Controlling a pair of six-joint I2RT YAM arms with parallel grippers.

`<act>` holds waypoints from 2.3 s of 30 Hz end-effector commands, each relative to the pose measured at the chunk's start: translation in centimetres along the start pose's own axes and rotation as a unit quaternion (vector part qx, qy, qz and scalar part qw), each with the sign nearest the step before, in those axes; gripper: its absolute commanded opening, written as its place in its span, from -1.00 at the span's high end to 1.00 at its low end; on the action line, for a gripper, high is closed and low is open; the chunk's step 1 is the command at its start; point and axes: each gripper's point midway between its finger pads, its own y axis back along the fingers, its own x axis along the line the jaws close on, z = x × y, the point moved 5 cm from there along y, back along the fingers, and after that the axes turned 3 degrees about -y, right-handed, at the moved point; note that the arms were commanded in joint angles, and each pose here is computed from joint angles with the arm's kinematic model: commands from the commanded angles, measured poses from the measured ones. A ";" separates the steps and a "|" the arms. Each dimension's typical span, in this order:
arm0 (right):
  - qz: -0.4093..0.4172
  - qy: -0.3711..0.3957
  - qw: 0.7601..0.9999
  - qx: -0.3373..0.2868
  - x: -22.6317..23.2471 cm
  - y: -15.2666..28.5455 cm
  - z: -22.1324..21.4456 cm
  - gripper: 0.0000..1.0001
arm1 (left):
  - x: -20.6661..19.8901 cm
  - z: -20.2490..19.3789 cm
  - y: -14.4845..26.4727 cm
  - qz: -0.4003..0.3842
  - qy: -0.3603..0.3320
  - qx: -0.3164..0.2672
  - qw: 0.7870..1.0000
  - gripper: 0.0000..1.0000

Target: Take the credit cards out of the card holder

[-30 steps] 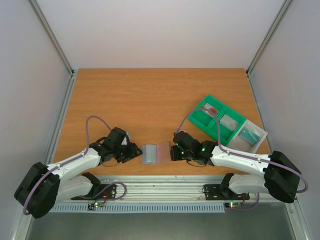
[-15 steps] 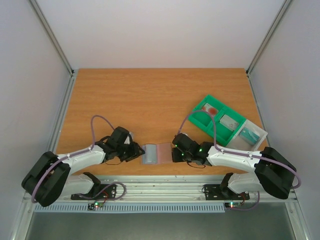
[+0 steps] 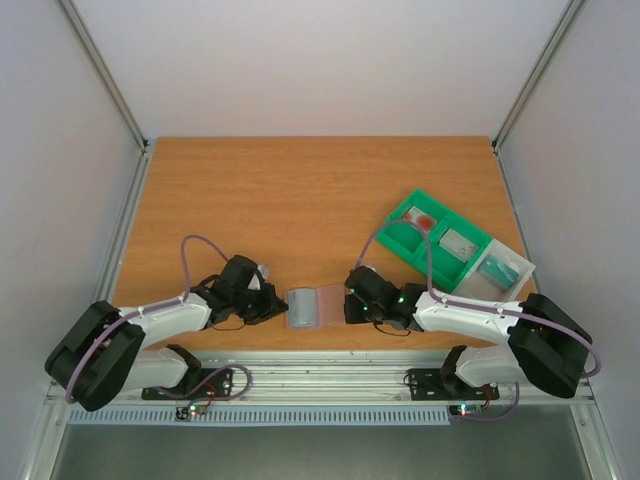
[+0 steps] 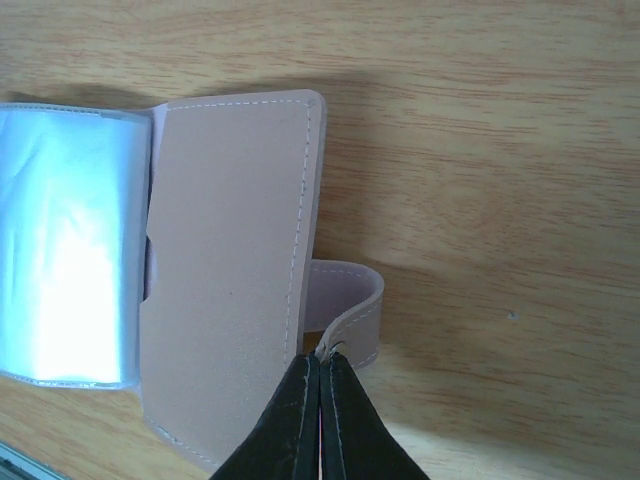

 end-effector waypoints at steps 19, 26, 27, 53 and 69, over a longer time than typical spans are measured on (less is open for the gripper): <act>0.072 -0.007 0.997 0.008 3.8 5.4 2.0 0.28 | -3.5 0.4 1.4 -0.095 -0.017 -0.020 0.995 0.99; 0.116 -0.014 0.992 0.038 6.3 4.0 2.4 -0.12 | -3.7 0.3 1.8 -0.100 -0.015 -0.022 0.995 0.99; 0.119 -0.013 0.992 0.041 6.6 3.8 2.4 -0.17 | -3.7 0.3 1.8 -0.100 -0.015 -0.022 0.995 0.99; -0.020 0.022 0.997 0.066 3.8 -0.7 1.7 0.02 | -2.8 0.0 1.9 -0.076 -0.015 -0.022 0.997 0.99; -0.053 0.033 0.997 0.040 2.2 0.8 1.7 0.43 | -1.0 -0.5 1.5 -0.035 -0.013 -0.019 0.999 0.99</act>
